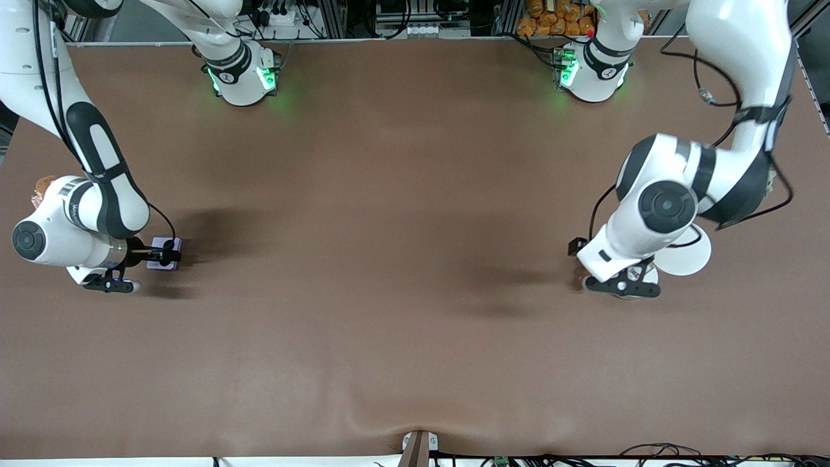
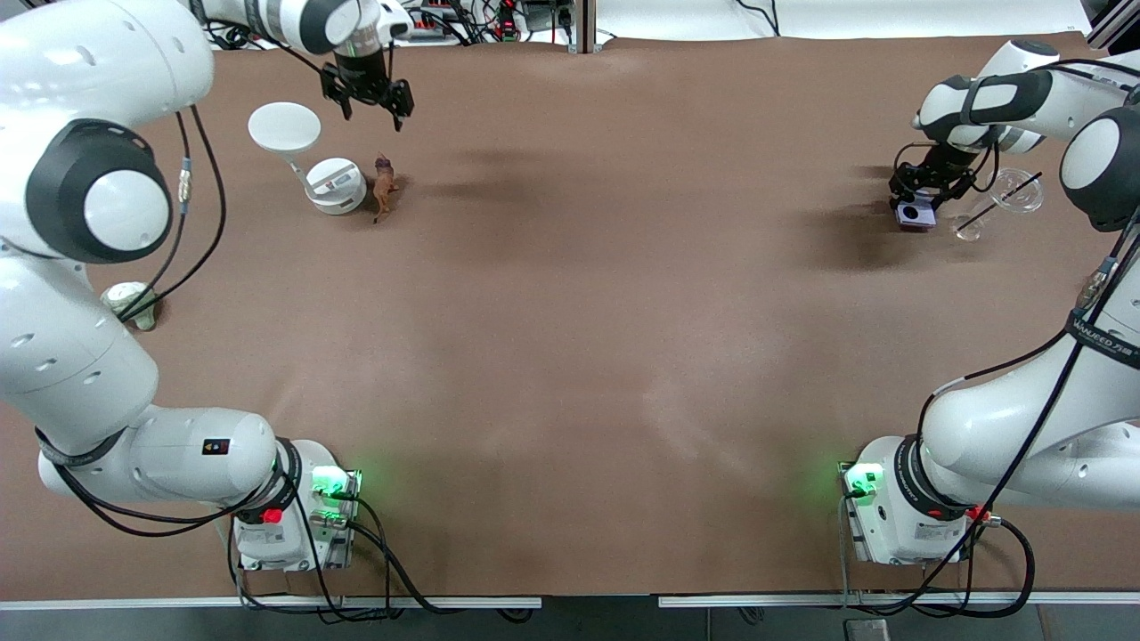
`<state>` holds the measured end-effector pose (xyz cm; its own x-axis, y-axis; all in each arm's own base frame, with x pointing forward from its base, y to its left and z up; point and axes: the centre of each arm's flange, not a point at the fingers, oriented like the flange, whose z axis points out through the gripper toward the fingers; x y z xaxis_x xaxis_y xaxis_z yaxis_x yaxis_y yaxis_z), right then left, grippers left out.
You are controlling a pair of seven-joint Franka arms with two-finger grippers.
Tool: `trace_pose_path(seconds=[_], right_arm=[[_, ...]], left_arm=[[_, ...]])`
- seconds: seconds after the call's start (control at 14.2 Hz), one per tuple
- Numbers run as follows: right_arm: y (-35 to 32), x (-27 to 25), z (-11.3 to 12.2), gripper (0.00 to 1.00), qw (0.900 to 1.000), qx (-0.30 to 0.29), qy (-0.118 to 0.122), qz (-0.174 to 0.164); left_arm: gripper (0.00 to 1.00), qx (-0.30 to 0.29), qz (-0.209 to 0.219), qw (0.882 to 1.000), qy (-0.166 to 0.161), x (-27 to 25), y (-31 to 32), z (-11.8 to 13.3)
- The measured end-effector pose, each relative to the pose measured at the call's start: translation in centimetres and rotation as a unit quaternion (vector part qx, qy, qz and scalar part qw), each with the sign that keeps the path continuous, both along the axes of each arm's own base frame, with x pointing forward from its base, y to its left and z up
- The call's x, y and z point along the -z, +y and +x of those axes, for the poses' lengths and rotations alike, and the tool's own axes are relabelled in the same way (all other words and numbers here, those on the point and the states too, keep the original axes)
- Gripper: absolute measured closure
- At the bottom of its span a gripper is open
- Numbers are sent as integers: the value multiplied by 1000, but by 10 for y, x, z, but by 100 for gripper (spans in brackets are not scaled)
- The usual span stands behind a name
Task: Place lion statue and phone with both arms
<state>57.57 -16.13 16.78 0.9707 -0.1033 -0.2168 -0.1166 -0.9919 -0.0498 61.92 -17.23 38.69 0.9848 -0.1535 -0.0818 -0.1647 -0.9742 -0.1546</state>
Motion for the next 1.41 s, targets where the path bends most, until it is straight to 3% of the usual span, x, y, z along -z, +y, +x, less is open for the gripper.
trace_pose_path(seconds=[0.21, 0.35, 0.42, 0.7, 0.99, 1.13, 1.27, 1.41], right_arm=[[-2, 1, 0, 16, 1000, 2, 0, 2], [-3, 7, -3, 2, 1000, 3, 4, 3], [-3, 8, -3, 0, 1000, 3, 5, 3], [-2, -19, 13, 0, 1000, -1, 5, 6], [8, -137, 58, 0, 999, -20, -25, 6], [37, -203, 71, 0, 997, -45, -58, 0], [83, -260, 74, 0, 993, -75, -96, -8], [118, -307, 62, 0, 990, -87, -108, -13]], left_arm=[[0, -14, -5, 1000, 10, -62, 1, -10], [0, -22, -16, 999, 19, -102, 7, -12], [0, -27, -18, 999, 21, -119, 12, -12], [0, -51, -23, 998, 3, -167, 38, -9], [0, -86, -66, 994, -12, -203, 68, -16], [0, -98, -79, 992, -14, -213, 80, -20], [0, -100, -79, 992, -16, -220, 82, -24], [0, -99, -77, 992, -14, -225, 80, -29]])
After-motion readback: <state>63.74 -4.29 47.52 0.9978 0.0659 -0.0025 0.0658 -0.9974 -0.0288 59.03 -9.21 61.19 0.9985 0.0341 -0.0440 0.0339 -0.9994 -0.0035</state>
